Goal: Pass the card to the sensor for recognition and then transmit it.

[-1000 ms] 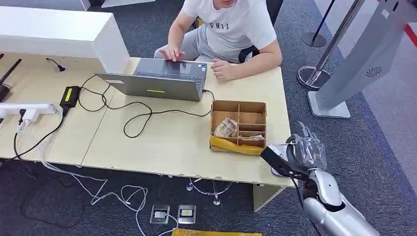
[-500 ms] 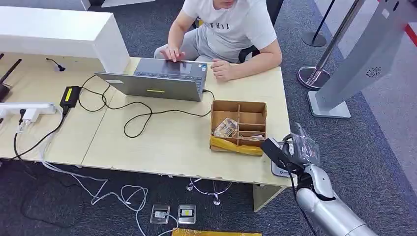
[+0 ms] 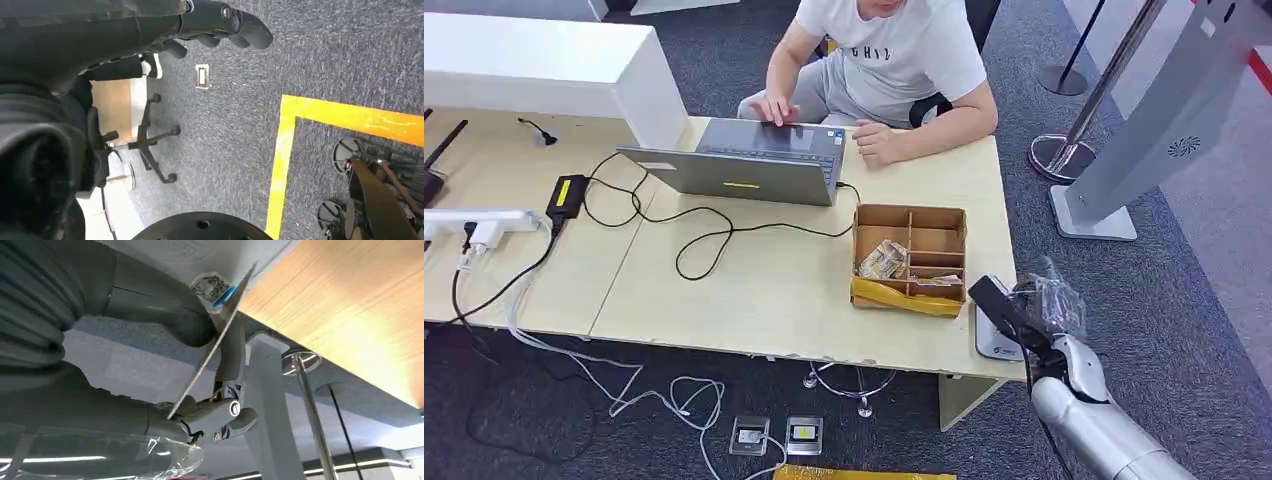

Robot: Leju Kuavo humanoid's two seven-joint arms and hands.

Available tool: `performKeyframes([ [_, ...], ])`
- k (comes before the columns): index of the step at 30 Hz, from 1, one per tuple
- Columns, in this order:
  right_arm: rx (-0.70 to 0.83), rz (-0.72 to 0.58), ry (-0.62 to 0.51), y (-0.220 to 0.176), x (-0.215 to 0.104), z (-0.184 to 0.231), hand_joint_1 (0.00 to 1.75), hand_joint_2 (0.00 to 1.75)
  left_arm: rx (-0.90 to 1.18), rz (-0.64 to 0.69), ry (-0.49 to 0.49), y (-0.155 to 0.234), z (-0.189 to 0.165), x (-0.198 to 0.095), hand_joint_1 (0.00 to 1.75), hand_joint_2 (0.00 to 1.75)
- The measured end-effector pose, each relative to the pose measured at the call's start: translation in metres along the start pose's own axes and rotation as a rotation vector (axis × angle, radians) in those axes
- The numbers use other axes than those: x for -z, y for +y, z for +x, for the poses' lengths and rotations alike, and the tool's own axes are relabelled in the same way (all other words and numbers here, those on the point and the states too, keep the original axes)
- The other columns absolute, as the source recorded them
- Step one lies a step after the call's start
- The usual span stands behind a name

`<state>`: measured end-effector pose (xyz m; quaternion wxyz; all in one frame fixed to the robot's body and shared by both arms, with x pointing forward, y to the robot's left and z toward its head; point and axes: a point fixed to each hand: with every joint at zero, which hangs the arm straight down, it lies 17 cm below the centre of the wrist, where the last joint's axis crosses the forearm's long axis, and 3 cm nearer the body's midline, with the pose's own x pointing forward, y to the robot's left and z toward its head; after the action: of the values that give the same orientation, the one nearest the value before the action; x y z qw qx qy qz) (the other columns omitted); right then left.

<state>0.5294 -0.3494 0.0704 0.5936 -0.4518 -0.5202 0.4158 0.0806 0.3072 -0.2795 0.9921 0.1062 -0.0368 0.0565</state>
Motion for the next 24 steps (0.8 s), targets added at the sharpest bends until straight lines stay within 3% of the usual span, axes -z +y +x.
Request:
performKeyframes([
  [24,-0.014,-0.017,0.021,0.003,-0.004,-0.014,1.75,1.75,-0.006,-0.012,0.020,-0.003,-0.005,0.000,0.00,0.00],
])
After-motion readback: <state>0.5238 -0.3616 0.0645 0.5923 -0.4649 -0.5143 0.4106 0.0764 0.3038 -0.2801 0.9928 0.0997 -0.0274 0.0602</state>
